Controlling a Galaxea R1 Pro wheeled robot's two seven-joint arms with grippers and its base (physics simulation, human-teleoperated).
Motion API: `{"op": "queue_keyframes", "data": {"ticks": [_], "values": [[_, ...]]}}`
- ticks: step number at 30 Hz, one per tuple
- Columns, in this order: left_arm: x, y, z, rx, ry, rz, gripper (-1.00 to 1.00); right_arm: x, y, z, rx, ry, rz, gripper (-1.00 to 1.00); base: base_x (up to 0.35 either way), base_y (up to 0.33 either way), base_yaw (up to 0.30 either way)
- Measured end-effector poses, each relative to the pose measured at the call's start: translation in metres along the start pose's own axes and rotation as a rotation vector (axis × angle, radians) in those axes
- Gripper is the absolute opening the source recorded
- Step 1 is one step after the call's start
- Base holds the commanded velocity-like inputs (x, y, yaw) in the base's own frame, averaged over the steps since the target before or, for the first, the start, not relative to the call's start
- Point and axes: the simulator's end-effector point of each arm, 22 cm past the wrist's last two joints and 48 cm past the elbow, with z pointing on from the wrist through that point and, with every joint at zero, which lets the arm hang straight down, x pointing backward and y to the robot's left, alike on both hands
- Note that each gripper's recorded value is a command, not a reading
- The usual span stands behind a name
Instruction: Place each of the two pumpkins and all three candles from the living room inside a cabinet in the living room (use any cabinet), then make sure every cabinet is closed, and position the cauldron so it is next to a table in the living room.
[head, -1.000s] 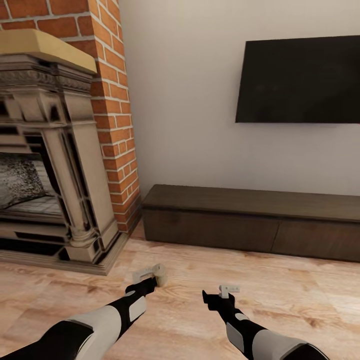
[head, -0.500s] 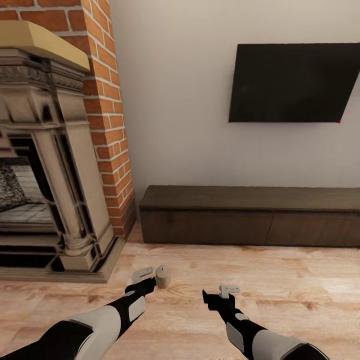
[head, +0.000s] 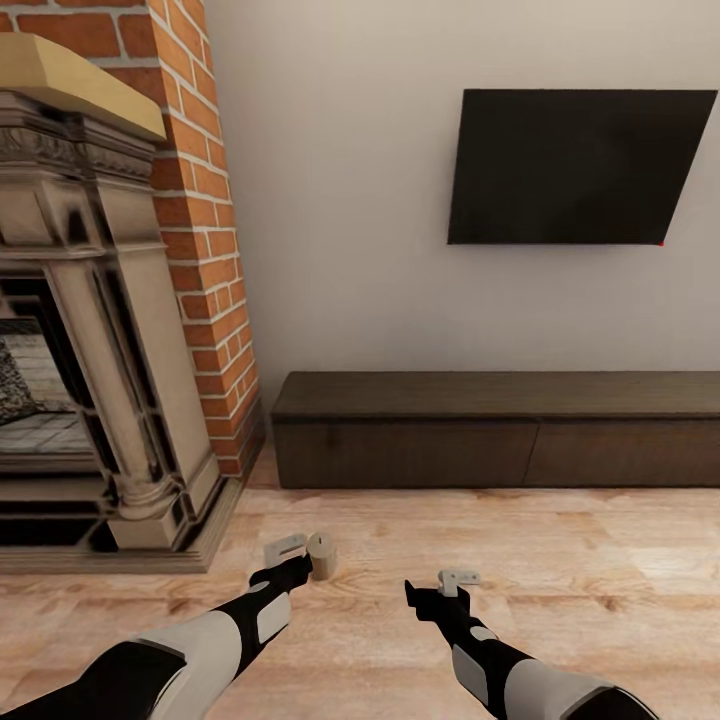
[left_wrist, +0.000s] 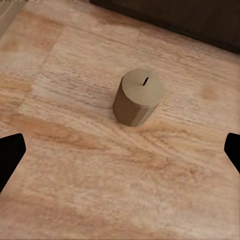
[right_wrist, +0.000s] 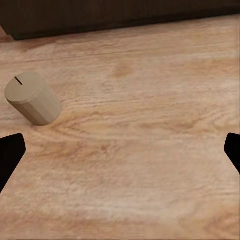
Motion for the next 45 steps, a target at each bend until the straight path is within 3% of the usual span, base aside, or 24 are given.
{"op": "queue_keyframes", "data": {"ticks": [8, 16, 29, 45], "values": [[0.008, -0.004, -0.001, 0.010, 0.021, -0.009, 1.00, -0.021, 0.008, 0.005, -0.015, -0.038, 0.009, 1.00, 0.048, 0.000, 0.000], [-0.006, 0.021, 0.000, -0.023, 0.011, -0.010, 1.00, -0.014, 0.006, 0.000, -0.018, -0.016, -0.002, 1.00, 0.000, 0.000, 0.000], [-0.013, 0.023, -0.003, -0.032, 0.000, -0.011, 1.00, -0.018, 0.007, -0.002, -0.016, -0.013, -0.003, 1.00, 0.025, 0.000, 0.000], [-0.010, 0.024, -0.003, -0.032, 0.011, -0.008, 1.00, -0.017, 0.009, -0.003, -0.023, -0.011, -0.003, 1.00, 0.308, 0.000, 0.000]]}}
